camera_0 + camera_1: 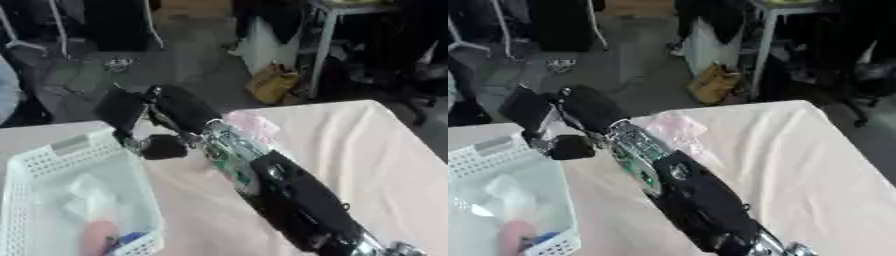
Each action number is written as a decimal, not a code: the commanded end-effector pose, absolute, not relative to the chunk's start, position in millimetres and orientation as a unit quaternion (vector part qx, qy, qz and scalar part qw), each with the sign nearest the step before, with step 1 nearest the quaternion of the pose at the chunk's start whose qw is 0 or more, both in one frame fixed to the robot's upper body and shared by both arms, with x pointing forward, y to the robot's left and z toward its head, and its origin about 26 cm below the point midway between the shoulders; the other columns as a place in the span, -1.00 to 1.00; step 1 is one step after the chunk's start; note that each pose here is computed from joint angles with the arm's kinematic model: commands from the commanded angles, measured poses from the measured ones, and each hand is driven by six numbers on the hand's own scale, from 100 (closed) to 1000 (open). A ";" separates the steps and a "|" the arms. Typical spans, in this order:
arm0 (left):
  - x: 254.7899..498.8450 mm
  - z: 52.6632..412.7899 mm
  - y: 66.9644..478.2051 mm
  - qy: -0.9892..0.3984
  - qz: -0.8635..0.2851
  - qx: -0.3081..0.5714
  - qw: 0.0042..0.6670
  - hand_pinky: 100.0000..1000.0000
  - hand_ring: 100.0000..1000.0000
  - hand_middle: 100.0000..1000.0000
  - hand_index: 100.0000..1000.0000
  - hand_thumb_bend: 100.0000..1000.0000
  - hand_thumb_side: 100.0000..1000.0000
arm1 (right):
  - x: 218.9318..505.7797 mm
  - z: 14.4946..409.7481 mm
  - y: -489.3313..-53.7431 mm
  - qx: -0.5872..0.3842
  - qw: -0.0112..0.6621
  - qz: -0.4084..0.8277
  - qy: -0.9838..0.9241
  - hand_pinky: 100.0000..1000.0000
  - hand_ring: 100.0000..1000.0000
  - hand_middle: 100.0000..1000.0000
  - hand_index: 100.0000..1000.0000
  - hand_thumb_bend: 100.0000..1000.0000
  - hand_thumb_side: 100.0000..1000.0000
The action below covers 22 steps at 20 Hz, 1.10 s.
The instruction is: Pick up objects on the table and place them in the box.
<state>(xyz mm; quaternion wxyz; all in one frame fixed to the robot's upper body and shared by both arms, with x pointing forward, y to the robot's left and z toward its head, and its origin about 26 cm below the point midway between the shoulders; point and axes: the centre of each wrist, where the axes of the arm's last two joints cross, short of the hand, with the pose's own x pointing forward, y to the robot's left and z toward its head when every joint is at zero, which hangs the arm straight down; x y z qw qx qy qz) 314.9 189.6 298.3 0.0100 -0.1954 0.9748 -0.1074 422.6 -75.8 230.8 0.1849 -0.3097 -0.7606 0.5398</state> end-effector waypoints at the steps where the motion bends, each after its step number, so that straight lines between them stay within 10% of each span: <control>1: 311.2 305.8 187.9 0.976 -0.107 -0.189 0.030 0.63 0.83 0.56 0.63 -1.00 0.53 | 411.9 246.1 -64.1 -0.292 0.169 0.540 -0.771 0.69 0.51 -0.45 -0.11 -1.00 0.59; 22: 309.8 315.0 184.4 0.976 -0.107 -0.178 0.058 0.63 0.83 0.56 0.63 -1.00 0.53 | 428.8 194.1 -47.1 -0.265 0.158 0.619 -0.722 0.72 0.51 -0.43 -0.12 -1.00 0.62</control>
